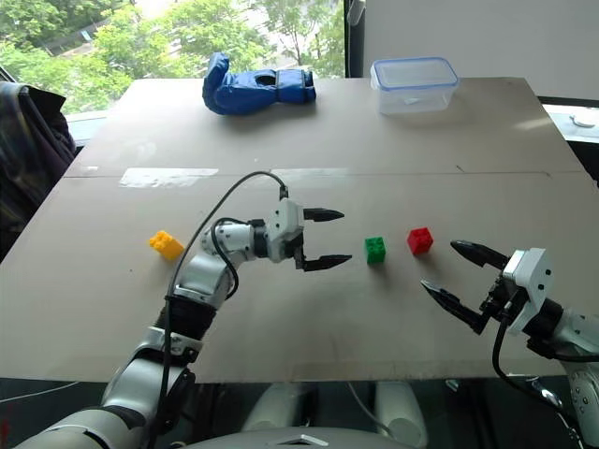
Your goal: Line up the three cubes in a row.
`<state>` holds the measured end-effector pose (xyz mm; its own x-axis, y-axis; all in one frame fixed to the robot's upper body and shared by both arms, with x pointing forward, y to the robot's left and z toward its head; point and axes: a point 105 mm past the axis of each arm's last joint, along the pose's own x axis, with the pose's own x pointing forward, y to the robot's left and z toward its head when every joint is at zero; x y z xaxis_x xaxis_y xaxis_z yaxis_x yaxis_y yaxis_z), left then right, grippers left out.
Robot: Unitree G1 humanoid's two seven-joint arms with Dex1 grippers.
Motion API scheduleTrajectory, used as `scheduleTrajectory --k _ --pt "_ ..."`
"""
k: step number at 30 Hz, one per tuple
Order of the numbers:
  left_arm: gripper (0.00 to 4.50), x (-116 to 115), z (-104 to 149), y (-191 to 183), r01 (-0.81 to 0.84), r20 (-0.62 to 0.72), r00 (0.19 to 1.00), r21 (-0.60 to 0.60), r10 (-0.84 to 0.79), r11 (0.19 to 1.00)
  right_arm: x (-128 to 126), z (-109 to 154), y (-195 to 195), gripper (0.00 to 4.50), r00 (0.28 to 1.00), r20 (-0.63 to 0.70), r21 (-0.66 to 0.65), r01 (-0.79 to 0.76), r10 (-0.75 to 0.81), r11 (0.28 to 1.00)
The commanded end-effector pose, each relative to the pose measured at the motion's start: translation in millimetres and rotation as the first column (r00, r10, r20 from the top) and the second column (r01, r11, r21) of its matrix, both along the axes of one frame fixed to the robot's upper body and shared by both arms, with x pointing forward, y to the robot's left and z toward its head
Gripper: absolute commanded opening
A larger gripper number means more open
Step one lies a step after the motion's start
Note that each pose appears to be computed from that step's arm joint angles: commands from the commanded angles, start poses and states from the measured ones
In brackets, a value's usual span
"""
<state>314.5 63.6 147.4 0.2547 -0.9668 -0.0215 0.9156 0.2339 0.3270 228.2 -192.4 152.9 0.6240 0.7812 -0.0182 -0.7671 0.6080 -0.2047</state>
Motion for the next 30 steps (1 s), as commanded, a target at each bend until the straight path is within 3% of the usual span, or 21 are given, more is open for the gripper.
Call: scheduleTrajectory --k 1,4,7,9,15,19,23,30 --pt "4.48 -8.0 40.3 31.4 -0.207 0.047 0.975 -0.163 0.217 0.965 -0.2 17.4 21.4 4.50 0.995 0.050 0.025 -0.091 0.090 0.996" --pt "4.48 -13.2 47.7 60.2 -0.407 0.024 0.906 -0.228 0.423 0.885 3.4 21.9 34.6 4.50 0.988 0.057 0.053 -0.148 0.145 0.988" --pt "4.48 -20.1 46.8 98.2 -0.635 -0.025 0.753 -0.290 0.657 0.716 7.8 22.7 49.2 4.50 0.975 0.051 0.079 -0.222 0.218 0.972" --pt "4.48 -31.1 28.4 121.2 -0.765 -0.056 0.621 -0.261 0.782 0.589 14.1 21.8 57.9 4.50 0.963 0.052 0.087 -0.267 0.264 0.960" --pt "4.48 -57.3 3.7 158.7 -0.925 -0.059 0.321 -0.234 0.945 0.300 27.4 20.7 68.4 4.50 0.939 0.054 0.086 -0.344 0.340 0.935" --pt "4.48 -70.8 -16.3 175.1 -0.976 -0.149 0.105 -0.207 0.983 0.073 30.5 21.2 75.4 4.50 0.921 0.054 0.083 -0.388 0.385 0.918" --pt "4.48 -68.6 -31.9 185.5 -0.986 -0.224 -0.019 -0.155 0.974 -0.055 31.4 23.0 78.4 4.50 0.915 0.058 0.082 -0.403 0.400 0.911" --pt "4.48 -43.1 -50.3 200.3 -0.990 -0.216 -0.098 -0.083 0.971 -0.118 30.2 24.5 83.3 4.50 0.912 0.065 0.087 -0.408 0.404 0.909"
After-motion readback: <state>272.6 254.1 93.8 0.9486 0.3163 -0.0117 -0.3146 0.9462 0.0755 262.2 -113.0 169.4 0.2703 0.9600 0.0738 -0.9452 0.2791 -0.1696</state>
